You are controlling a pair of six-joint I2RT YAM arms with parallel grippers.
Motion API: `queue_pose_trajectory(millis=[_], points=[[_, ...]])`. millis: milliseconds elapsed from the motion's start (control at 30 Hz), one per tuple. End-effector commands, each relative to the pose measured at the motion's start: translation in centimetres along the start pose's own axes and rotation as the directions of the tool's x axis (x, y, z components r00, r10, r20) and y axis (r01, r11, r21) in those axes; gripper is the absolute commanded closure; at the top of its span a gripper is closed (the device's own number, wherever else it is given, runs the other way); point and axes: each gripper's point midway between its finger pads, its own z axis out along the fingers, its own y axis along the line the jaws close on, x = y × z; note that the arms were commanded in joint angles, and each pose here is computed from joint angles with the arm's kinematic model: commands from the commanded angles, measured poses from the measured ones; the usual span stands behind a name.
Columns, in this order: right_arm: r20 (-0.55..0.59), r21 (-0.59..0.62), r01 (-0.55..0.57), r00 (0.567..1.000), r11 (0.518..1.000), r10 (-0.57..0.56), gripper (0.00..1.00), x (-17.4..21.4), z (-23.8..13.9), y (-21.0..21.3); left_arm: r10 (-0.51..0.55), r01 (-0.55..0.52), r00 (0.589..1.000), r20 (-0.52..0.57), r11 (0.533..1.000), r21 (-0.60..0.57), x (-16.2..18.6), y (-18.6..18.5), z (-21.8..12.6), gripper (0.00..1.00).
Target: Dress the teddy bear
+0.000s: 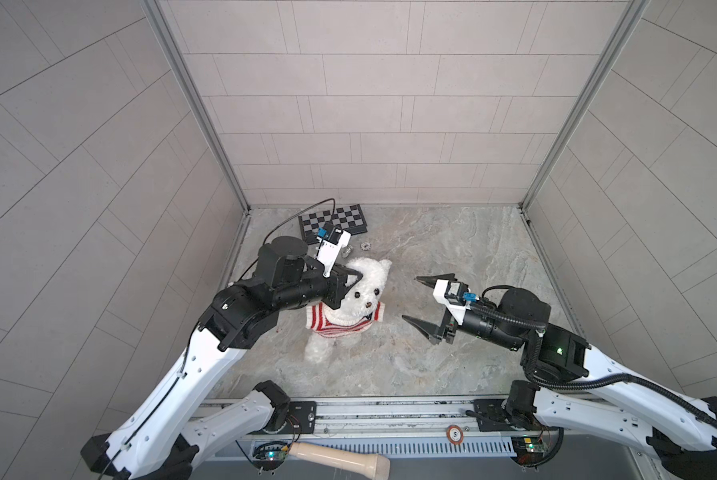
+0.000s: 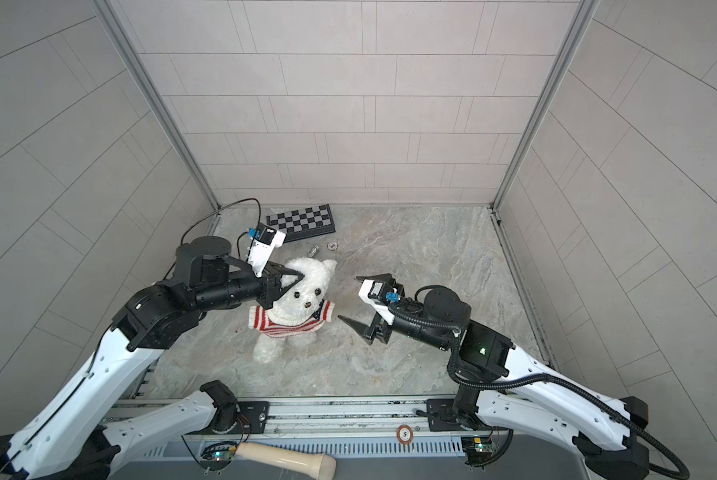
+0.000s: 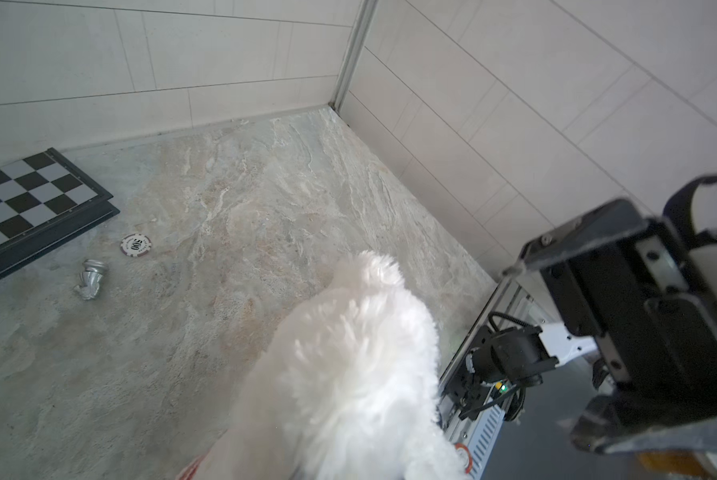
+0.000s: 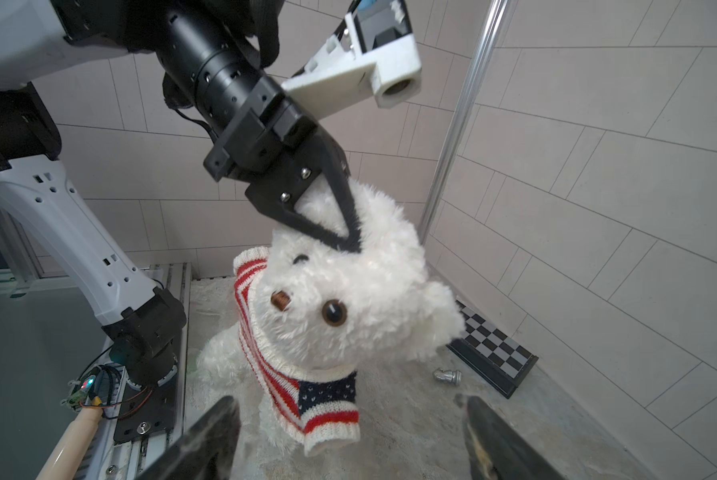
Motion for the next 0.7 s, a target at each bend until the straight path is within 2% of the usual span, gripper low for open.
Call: queue_pose_trajectory(millis=[0, 167, 333, 400, 533, 600, 667], points=[[-0.038, -0.092, 0.037, 0.998, 0.995, -0.04, 0.14, 0.0, 0.0, 0.8, 0.22, -0.218, 0.975, -0.037, 0.974, 0.062, 1.0, -1.7, -0.2, 1.0], [-0.06, -0.198, 0.066, 0.995, 0.978, -0.079, 0.16, -0.7, 1.2, 2.0, 0.346, -0.335, 0.936, -0.061, 0.932, 0.142, 2.0, -3.9, 0.4, 1.0], [-0.104, -0.258, 0.06, 0.99, 0.964, -0.09, 0.18, 0.6, 3.4, 2.5, 0.404, -0.39, 0.914, -0.037, 0.901, 0.191, 2.2, -5.6, 0.4, 1.0], [-0.116, -0.293, 0.048, 0.99, 0.955, -0.085, 0.22, 1.0, 4.3, 3.0, 0.412, -0.399, 0.911, -0.028, 0.895, 0.198, 2.3, -5.9, 0.5, 1.0], [-0.144, -0.311, 0.036, 0.986, 0.95, -0.085, 0.42, 1.9, 5.5, 3.0, 0.413, -0.401, 0.91, -0.024, 0.894, 0.199, 2.6, -6.0, 0.6, 1.0], [-0.14, -0.3, 0.042, 0.986, 0.953, -0.088, 0.55, 2.1, 5.7, 2.7, 0.41, -0.398, 0.912, -0.026, 0.898, 0.185, 2.7, -5.7, 0.7, 1.0], [-0.123, -0.289, 0.061, 0.987, 0.955, -0.101, 0.72, 2.2, 5.7, 2.5, 0.405, -0.395, 0.914, -0.031, 0.904, 0.165, 2.9, -5.3, 0.7, 1.0]])
